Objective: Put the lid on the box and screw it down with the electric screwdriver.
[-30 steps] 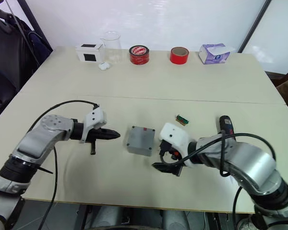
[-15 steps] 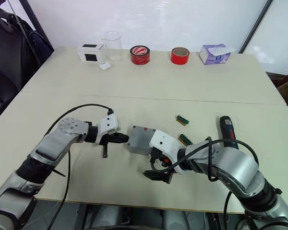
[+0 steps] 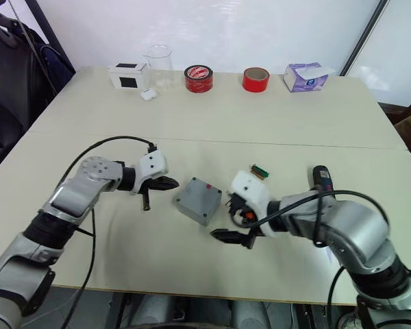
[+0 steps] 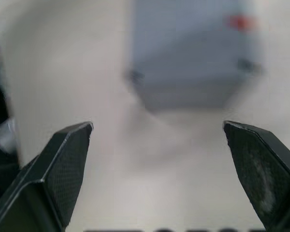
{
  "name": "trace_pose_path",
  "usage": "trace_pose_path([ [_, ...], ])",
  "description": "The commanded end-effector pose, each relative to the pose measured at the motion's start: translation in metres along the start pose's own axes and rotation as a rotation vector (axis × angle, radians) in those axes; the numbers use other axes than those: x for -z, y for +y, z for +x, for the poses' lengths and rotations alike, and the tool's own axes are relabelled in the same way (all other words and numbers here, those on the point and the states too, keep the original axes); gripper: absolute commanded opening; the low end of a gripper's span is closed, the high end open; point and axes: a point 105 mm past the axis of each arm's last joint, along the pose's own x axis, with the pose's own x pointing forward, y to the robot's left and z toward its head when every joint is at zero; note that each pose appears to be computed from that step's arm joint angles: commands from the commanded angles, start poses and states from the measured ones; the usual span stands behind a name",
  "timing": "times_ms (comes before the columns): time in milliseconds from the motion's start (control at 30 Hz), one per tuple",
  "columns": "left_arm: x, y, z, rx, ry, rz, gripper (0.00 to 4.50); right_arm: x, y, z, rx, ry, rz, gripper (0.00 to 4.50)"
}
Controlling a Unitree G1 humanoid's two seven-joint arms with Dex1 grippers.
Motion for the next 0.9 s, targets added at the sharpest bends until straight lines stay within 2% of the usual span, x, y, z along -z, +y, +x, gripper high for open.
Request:
trace_pose_path([
  [33, -0.007, -0.02, -0.012, 0.082, -0.049, -0.02, 0.0, -0.012, -0.022, -0.004, 0.061, -0.05, -0.079, 4.46],
  [100, -0.008, -0.03, -0.015, 0.123, -0.059, -0.042, 0.0, -0.017, -0.028, -0.001, 0.068, -0.065, -0.135, 4.46],
  [233, 0.002, -0.048, -0.005, 0.165, -0.023, -0.073, 0.0, -0.007, -0.035, 0.02, 0.023, 0.037, -0.363, 4.46],
  [367, -0.006, -0.053, 0.002, 0.156, -0.046, -0.074, 0.0, -0.011, -0.034, 0.032, -0.055, 0.037, -0.473, 4.46],
  [533, -0.016, -0.048, 0.008, 0.118, -0.077, -0.059, 0.0, -0.016, -0.029, 0.041, -0.123, 0.024, -0.485, 4.46],
  [700, -0.019, -0.027, 0.017, -0.006, -0.07, -0.008, 0.0, -0.013, -0.014, 0.043, -0.184, 0.015, -0.467, 4.46],
  [900, -0.02, -0.023, 0.019, -0.015, -0.082, 0.0, 0.0, -0.01, 0.001, 0.045, -0.179, -0.023, -0.397, 4.46],
])
